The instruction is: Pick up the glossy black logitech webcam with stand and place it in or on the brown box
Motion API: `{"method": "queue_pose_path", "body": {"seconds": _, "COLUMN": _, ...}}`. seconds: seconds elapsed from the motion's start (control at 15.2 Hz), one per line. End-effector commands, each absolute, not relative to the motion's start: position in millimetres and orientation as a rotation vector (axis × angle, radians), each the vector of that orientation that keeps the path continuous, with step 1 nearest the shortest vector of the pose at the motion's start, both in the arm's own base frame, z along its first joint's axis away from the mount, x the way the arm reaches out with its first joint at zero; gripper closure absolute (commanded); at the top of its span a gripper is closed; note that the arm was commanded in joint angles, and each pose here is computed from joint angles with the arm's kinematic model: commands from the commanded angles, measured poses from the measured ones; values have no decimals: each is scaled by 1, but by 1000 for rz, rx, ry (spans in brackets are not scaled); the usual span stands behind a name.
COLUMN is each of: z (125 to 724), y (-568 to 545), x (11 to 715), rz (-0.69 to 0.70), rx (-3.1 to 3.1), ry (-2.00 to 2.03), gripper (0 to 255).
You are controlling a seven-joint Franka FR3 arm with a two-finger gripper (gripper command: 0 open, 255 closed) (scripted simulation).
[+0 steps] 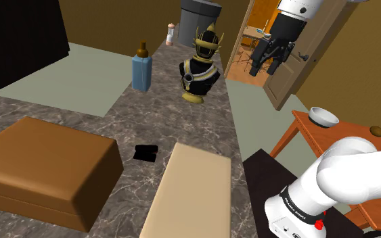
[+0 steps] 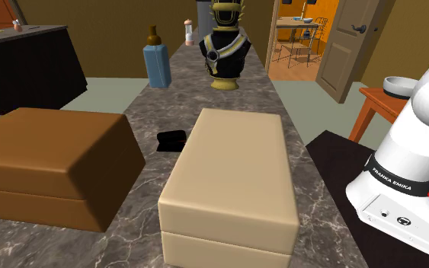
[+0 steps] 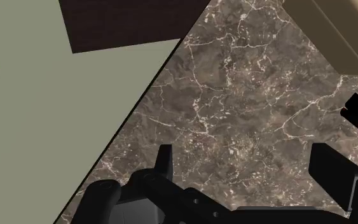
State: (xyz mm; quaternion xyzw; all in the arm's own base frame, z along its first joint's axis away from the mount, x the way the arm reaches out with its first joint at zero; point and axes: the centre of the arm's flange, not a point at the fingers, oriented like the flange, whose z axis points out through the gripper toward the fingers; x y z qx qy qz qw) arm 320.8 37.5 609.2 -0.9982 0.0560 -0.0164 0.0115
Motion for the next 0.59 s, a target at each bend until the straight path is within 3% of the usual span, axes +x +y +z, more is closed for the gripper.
{"method": "queue_pose_path", "body": {"seconds": 0.0, "z": 609, "y": 38, "x": 321, "rz": -51, "rx": -3113, "ry": 175, "gripper": 0}}
{"method": "queue_pose_path", "body": {"seconds": 0.53, "z": 540, "y": 99, "x": 374, "rz": -3, "rx": -3107, "ry": -101, "gripper": 0}}
